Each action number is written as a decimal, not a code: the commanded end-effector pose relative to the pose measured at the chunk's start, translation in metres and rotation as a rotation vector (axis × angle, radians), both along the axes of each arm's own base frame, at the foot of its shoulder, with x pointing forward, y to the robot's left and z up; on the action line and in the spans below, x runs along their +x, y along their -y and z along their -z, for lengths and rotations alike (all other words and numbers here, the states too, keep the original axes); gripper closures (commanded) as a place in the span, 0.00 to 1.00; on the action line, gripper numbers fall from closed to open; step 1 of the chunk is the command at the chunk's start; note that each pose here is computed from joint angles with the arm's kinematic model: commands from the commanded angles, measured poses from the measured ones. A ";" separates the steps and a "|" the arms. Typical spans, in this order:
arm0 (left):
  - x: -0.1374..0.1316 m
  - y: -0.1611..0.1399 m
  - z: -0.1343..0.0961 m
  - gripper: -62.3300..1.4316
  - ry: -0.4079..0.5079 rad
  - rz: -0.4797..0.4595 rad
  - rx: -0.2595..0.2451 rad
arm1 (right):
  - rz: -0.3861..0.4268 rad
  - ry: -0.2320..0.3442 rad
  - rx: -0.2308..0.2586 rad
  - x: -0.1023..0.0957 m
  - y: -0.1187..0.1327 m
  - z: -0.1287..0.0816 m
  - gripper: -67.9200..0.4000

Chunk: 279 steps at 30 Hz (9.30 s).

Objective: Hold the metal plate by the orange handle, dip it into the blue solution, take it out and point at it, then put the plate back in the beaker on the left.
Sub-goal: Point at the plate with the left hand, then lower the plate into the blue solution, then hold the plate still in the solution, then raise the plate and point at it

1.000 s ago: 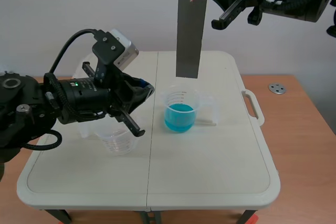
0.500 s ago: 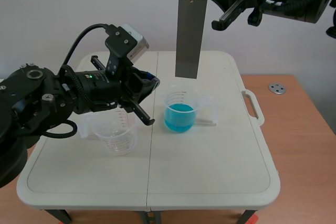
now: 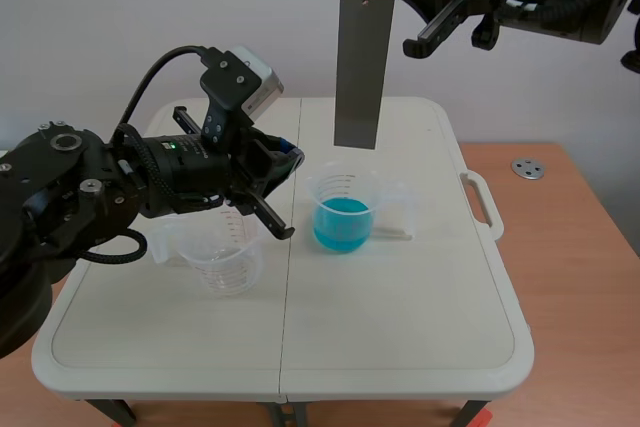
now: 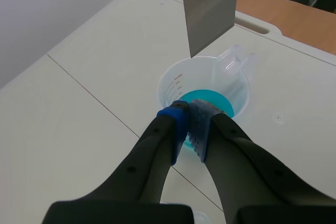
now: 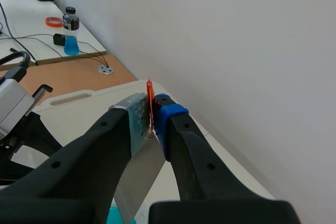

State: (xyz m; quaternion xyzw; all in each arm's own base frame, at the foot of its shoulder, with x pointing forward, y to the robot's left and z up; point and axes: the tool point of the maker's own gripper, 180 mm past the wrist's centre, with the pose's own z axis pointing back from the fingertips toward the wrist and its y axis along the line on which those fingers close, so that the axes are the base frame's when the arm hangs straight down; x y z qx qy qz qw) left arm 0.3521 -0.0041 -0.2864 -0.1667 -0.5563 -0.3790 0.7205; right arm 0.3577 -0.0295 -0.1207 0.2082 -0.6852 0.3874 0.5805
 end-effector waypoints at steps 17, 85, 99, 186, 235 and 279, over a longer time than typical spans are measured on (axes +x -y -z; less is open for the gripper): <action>-0.005 -0.048 0.001 0.96 0.099 -0.124 0.001 | -0.005 0.044 0.034 0.002 0.002 -0.017 0.97; -0.342 -0.208 0.134 0.96 -0.704 -0.366 0.372 | -0.022 -0.106 0.157 0.020 0.002 0.062 0.97; -0.342 -0.208 0.134 0.96 -0.703 -0.367 0.372 | -0.016 -0.137 0.185 0.022 -0.003 0.087 0.97; -0.342 -0.208 0.134 0.96 -0.703 -0.367 0.371 | -0.017 -0.189 0.128 0.017 -0.015 0.138 0.97; -0.281 -0.247 0.109 0.96 -0.579 -0.502 0.324 | 0.009 0.099 0.044 0.021 0.001 0.037 0.97; -0.042 -0.043 -0.033 0.96 0.001 0.093 -0.020 | -0.020 0.246 0.017 0.004 -0.011 -0.012 0.97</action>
